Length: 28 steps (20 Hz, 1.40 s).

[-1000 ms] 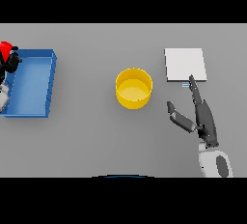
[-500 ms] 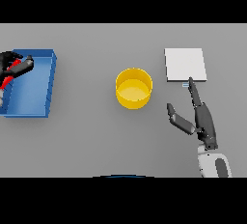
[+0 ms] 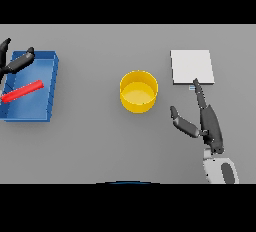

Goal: Pick up the red beaker and tilt it to pour out 1 green nut into yellow bowl. Pick up the yellow bowl and place it on the metallic measuring scale.

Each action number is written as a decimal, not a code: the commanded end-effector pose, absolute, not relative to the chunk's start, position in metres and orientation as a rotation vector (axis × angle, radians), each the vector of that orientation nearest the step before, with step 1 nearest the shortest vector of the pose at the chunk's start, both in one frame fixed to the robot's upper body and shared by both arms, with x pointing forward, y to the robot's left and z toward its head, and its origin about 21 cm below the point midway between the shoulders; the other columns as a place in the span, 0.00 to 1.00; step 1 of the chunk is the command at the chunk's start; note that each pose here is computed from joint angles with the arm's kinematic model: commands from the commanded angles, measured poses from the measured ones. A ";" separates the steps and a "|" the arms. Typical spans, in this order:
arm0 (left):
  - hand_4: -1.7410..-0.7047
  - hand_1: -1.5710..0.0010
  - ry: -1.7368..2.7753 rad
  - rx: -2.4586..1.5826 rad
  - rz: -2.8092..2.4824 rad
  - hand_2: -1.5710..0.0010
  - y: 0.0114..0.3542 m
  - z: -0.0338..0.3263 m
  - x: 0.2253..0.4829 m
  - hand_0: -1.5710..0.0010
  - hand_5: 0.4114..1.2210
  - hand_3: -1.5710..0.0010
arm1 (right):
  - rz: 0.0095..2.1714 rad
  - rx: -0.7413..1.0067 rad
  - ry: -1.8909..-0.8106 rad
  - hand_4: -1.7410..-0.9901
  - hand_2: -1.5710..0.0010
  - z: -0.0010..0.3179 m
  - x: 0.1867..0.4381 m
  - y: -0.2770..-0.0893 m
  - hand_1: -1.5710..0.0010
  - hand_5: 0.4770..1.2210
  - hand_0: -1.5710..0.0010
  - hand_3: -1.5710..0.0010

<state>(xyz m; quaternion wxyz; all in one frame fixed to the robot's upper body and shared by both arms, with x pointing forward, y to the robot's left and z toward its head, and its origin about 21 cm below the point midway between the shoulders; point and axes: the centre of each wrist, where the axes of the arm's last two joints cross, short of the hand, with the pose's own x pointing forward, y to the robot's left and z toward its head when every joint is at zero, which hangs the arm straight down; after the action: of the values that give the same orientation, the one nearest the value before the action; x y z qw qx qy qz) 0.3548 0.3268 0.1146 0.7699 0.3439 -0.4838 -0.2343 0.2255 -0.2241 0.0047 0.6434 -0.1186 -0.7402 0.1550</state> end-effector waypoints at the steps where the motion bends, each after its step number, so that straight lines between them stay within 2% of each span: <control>1: 0.92 0.97 -1.056 0.745 -0.510 0.97 0.327 0.113 0.355 0.97 0.32 0.97 | 0.374 -0.269 -1.681 0.72 1.00 0.006 0.228 -0.223 1.00 0.25 1.00 1.00; 3: 0.93 0.98 -1.083 0.738 -0.516 0.98 0.323 0.113 0.354 0.98 0.33 0.98 | 0.458 -0.213 -1.713 0.77 1.00 0.011 0.237 -0.223 1.00 0.29 1.00 1.00; 5: 0.93 0.99 -1.071 0.738 -0.516 0.99 0.319 0.112 0.354 0.99 0.35 0.99 | 0.577 -0.222 -1.730 0.72 1.00 0.022 0.248 -0.226 1.00 0.31 1.00 1.00; 6: 0.93 0.99 -1.069 0.733 -0.511 0.99 0.322 0.111 0.354 0.99 0.36 0.99 | 0.642 -0.207 -1.730 0.69 1.00 0.027 0.252 -0.221 1.00 0.31 1.00 1.00; 9: 0.92 1.00 -1.070 0.722 -0.510 1.00 0.318 0.105 0.355 0.99 0.37 1.00 | 0.847 -0.270 -1.679 0.63 1.00 0.039 0.267 -0.223 1.00 0.29 1.00 1.00; 10: 0.91 1.00 -1.077 0.726 -0.512 1.00 0.317 0.110 0.356 1.00 0.37 1.00 | 0.944 -0.296 -1.676 0.62 1.00 0.042 0.270 -0.216 1.00 0.28 1.00 1.00; 12: 0.91 1.00 -1.072 0.723 -0.522 1.00 0.319 0.107 0.353 1.00 0.37 1.00 | 1.126 -0.360 -1.654 0.61 1.00 0.051 0.283 -0.214 1.00 0.26 1.00 1.00; 16: 0.91 1.00 -1.074 0.725 -0.516 1.00 0.319 0.110 0.356 1.00 0.38 1.00 | 1.414 -0.391 -1.616 0.63 1.00 0.068 0.305 -0.196 1.00 0.25 1.00 1.00; 20: 0.91 1.00 -1.068 0.726 -0.530 1.00 0.319 0.108 0.354 1.00 0.38 1.00 | 1.569 -0.365 -1.571 0.62 1.00 0.068 0.320 -0.183 1.00 0.24 1.00 1.00; 23: 0.91 1.00 -1.067 0.721 -0.536 1.00 0.319 0.106 0.357 1.00 0.38 1.00 | 1.676 -0.339 -1.532 0.62 1.00 0.072 0.329 -0.172 1.00 0.27 1.00 1.00; 28: 0.91 1.00 -1.072 0.727 -0.525 1.00 0.318 0.111 0.354 1.00 0.38 1.00 | 1.807 -0.275 -1.464 0.66 1.00 0.064 0.344 -0.157 1.00 0.28 1.00 1.00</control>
<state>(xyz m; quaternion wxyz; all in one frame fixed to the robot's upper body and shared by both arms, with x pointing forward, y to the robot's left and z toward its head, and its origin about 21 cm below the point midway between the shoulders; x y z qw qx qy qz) 0.3544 0.3183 0.1111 0.7655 0.3348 -0.4935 -0.2415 0.3437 -0.1567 0.0641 0.3897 -0.1085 -0.5759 0.7105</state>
